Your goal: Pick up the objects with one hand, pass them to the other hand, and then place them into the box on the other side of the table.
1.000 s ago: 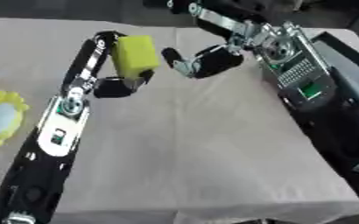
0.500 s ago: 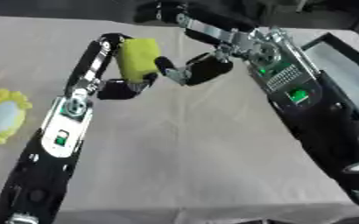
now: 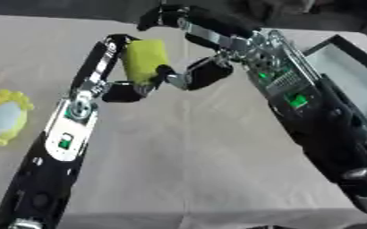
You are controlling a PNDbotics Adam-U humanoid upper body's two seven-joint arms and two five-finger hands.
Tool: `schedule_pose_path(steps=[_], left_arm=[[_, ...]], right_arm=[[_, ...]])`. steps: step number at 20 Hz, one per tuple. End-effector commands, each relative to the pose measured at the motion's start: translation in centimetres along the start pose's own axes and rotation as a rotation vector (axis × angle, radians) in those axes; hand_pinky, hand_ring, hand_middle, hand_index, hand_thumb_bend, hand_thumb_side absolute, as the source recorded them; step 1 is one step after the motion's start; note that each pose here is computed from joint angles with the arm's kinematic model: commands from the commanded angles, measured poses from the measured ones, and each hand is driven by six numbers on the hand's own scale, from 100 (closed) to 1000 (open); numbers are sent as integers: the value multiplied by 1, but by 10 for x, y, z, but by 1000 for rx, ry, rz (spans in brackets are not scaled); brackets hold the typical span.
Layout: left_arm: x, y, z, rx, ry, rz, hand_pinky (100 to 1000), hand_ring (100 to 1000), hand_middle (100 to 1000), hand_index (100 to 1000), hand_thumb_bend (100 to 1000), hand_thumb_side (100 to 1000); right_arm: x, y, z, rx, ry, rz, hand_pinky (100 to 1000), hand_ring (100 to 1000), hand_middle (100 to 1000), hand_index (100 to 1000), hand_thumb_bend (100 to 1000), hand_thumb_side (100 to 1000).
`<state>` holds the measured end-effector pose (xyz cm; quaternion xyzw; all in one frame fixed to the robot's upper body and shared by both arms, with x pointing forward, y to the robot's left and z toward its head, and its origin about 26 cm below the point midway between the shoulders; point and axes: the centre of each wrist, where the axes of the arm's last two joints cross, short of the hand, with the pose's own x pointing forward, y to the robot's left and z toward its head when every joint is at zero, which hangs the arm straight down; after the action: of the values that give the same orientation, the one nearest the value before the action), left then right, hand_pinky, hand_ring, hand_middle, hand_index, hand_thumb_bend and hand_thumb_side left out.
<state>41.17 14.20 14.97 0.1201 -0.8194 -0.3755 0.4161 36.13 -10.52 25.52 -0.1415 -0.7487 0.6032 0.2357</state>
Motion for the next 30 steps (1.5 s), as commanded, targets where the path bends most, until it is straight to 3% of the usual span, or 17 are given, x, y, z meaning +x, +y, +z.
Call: schedule_pose_path(steps=[1,19,30], left_arm=[[10,5,-4,9,-39,-3,603,436,429,522,100,120],[10,6,-3,29,-37,6,589,425,422,521,100,156],[10,0,-2,42,-47,28,573,405,401,516,100,204]], right_arm=[[2,-7,-1,-18,-5,44,941,919,902,887,257,125],[-5,-3,-4,39,16,119,931,936,906,910,311,192],[-9,-2,-13,-14,82,126,924,931,898,912,324,175]])
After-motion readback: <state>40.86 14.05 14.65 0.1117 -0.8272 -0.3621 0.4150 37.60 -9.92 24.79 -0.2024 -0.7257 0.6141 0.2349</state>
